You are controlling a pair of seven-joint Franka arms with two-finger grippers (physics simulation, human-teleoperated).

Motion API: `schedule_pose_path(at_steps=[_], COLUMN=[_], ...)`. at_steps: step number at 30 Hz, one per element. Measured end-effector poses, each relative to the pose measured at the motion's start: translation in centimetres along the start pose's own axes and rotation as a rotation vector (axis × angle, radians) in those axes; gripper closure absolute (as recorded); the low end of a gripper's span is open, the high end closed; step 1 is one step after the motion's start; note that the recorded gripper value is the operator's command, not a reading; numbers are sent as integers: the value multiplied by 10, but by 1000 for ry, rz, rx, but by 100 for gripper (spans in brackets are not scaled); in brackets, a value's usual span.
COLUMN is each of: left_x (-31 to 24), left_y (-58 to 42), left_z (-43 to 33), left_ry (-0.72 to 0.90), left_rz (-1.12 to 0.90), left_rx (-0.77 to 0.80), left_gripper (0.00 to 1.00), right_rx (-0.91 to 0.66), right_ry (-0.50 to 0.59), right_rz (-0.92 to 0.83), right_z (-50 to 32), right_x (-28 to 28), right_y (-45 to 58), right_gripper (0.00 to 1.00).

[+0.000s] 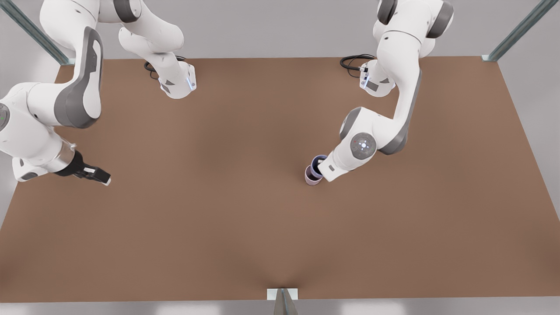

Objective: Stack the cups, with the pink cup at the bottom and the purple cup at the top

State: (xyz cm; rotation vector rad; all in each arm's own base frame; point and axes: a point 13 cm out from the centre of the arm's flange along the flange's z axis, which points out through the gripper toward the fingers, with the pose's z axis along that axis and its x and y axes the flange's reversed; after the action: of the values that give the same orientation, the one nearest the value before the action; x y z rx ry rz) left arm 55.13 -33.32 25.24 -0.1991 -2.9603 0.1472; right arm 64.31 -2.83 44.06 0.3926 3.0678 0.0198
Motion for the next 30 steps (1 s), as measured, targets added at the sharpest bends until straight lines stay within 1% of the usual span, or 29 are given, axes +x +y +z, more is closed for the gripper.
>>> schedule_pose_path(at_steps=[13, 28, 29, 30], left_x=[-1, 4, 4, 4], left_y=[-6, -6, -6, -6], left_z=[24, 57, 58, 59], left_ry=[11, 66, 68, 70], left_rz=[-112, -180, -183, -185], left_rx=[-7, -25, -24, -23], left_gripper=[79, 79, 64, 56], right_rx=[-12, -13, -13, -12], right_ry=[-23, -36, -36, -37], right_rz=[-151, -232, -234, -237], right_z=[-19, -20, -20, -20], right_x=[-5, -9, -10, -10], right_y=[-1, -2, -2, -3], right_gripper=[0, 0, 0, 0])
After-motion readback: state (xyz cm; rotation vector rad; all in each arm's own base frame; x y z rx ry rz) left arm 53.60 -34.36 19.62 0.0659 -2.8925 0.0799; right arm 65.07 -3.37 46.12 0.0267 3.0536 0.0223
